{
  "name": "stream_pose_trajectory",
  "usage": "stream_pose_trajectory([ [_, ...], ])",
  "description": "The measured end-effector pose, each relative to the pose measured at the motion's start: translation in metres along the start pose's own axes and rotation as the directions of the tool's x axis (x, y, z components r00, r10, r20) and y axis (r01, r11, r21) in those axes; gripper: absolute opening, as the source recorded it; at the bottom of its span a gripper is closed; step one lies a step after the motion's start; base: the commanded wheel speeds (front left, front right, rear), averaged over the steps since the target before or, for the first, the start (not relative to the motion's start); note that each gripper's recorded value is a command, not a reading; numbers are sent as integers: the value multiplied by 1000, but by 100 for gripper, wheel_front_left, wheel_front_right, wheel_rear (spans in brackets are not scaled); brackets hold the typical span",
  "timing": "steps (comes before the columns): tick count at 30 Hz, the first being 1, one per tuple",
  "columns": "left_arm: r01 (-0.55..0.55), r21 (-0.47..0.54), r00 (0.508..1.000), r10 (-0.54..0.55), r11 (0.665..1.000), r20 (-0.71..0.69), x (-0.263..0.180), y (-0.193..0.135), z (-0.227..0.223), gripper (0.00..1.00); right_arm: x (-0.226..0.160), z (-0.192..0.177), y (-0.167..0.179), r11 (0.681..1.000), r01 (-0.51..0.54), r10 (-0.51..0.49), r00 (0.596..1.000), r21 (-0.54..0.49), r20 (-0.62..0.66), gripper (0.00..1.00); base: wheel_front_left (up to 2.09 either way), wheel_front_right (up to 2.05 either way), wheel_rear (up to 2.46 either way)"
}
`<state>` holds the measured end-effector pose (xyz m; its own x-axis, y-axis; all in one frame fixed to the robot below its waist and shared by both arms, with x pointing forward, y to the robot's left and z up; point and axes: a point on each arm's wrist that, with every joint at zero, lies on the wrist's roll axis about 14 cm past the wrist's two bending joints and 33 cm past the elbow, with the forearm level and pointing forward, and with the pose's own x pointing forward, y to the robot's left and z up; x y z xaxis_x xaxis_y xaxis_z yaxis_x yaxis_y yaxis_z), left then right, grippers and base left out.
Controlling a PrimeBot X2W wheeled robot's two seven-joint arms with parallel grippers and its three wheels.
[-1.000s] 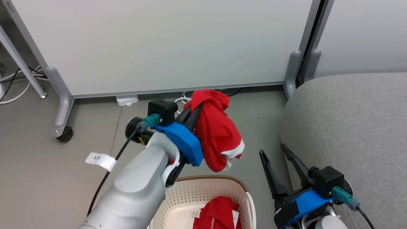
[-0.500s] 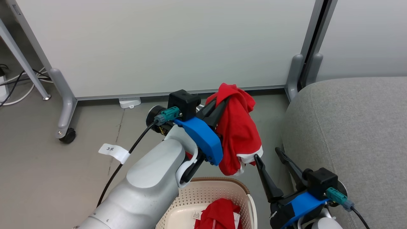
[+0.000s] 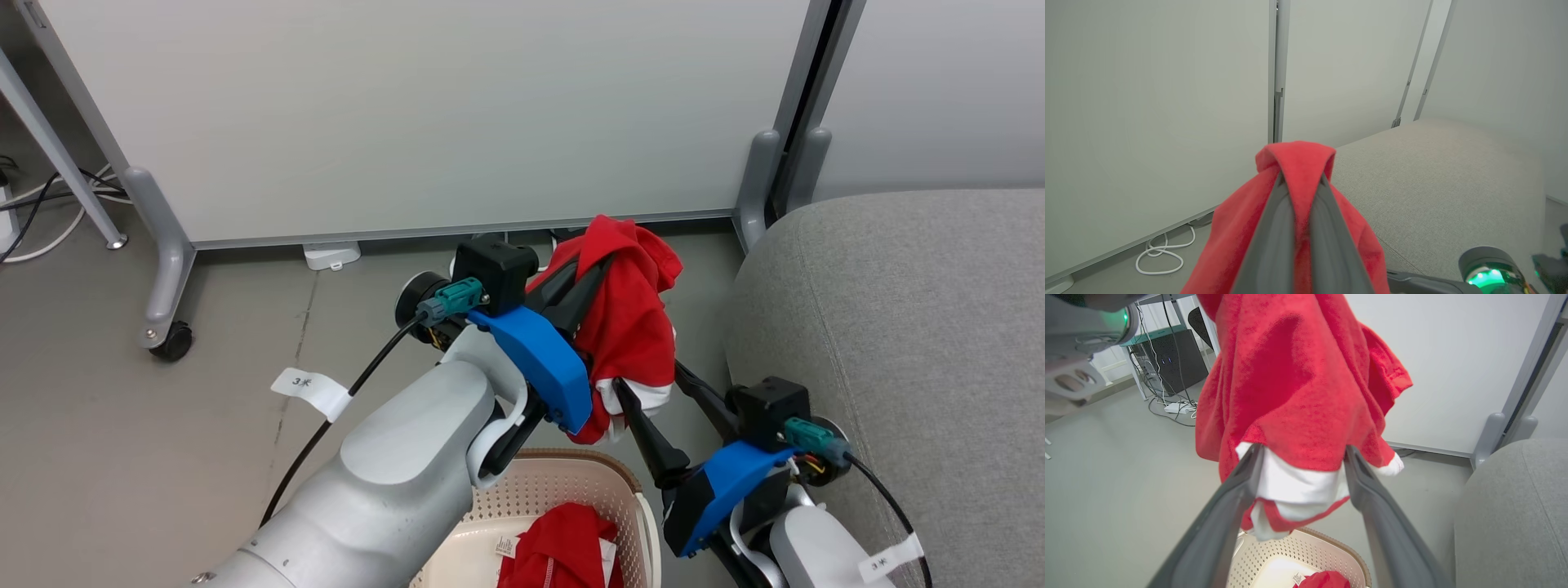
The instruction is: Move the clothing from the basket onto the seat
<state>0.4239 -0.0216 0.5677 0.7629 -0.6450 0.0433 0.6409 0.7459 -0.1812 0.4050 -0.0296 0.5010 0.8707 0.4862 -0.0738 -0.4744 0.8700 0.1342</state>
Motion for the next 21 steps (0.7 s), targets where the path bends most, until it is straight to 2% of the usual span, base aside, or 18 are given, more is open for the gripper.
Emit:
stream_pose_trajectory([
  [10, 12, -6, 1000, -12, 1000, 3, 0, -5, 1, 0, 20, -18, 3, 1000, -31, 30, 990, -1, -140, 100, 0, 0, 0],
  [11, 13, -5, 1000, -13, 1000, 2, 0, -5, 1, 0, 21, -19, 3, 999, -34, 33, 988, -2, -152, 80, 0, 0, 0],
  [12, 15, -6, 1000, -15, 1000, 1, 0, -6, 1, 0, 22, -20, 4, 999, -37, 36, 986, -5, -161, 44, 0, 0, 0],
  [13, 17, -5, 1000, -17, 1000, 0, 0, -6, 1, 0, 23, -21, 4, 999, -40, 38, 985, -9, -169, 11, 0, 0, 0],
  [14, 19, -3, 1000, -19, 1000, 0, 0, -7, 1, 0, 24, -22, 5, 999, -43, 40, 984, -13, -173, 0, 0, 0, 0],
  [21, 19, -5, 1000, -19, 1000, 4, 2, -8, 2, 0, 26, -20, 4, 999, -46, 41, 986, -26, -160, 0, 0, 0, 0],
])
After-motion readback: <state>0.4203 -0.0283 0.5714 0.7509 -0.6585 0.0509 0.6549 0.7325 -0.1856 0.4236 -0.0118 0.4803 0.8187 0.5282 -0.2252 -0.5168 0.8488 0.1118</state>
